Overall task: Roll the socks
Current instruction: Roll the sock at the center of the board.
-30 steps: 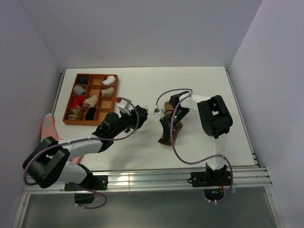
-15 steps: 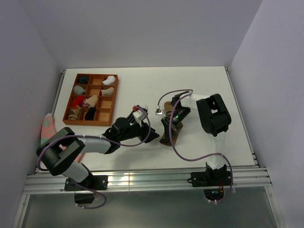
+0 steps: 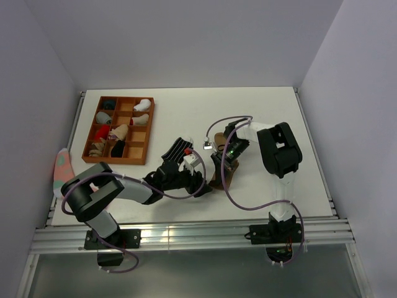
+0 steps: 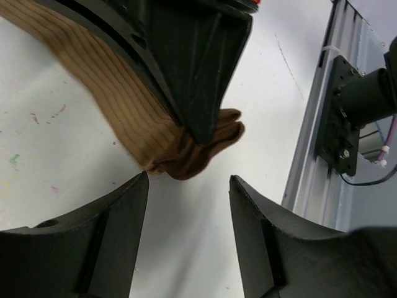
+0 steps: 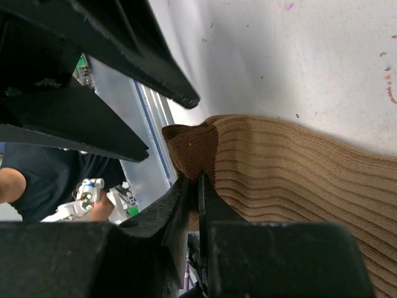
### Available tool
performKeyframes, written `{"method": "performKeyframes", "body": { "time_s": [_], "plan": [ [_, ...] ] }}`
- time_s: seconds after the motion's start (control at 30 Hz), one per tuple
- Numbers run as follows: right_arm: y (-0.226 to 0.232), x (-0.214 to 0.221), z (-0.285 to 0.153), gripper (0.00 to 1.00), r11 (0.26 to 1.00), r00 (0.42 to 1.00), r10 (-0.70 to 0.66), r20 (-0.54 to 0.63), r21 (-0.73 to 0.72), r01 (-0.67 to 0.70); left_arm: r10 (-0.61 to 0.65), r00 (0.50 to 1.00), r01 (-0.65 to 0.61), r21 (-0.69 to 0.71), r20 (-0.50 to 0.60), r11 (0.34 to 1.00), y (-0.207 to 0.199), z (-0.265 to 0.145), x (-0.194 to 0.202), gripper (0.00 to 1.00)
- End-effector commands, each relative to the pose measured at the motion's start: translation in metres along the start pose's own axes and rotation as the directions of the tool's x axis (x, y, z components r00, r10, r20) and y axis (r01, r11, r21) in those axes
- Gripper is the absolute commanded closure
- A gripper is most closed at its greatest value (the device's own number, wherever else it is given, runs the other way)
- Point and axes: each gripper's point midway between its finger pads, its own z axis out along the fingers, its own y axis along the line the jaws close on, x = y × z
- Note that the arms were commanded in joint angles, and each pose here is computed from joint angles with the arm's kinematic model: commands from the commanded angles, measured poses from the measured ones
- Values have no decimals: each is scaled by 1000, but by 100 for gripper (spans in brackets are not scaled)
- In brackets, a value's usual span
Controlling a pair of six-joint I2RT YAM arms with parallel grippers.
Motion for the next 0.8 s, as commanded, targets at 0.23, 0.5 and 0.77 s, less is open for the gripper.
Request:
{"method": "performKeyframes", "body": {
  "time_s": [0.23, 0.5, 0.77],
  "plan": [
    [8, -3, -6, 87, 999, 1000, 2, 13, -45, -2, 74, 997, -73, -43, 18, 996, 9, 12, -13, 40],
    [10, -3, -8, 87, 998, 1000, 0, 11, -68, 1, 88, 996, -89, -54, -4, 995, 10, 13, -9, 42],
    [12, -1, -7, 87, 997, 1000, 1, 3, -80, -1, 106, 994, -106, -45, 2, 993, 9, 22, -13, 42]
  ]
}}
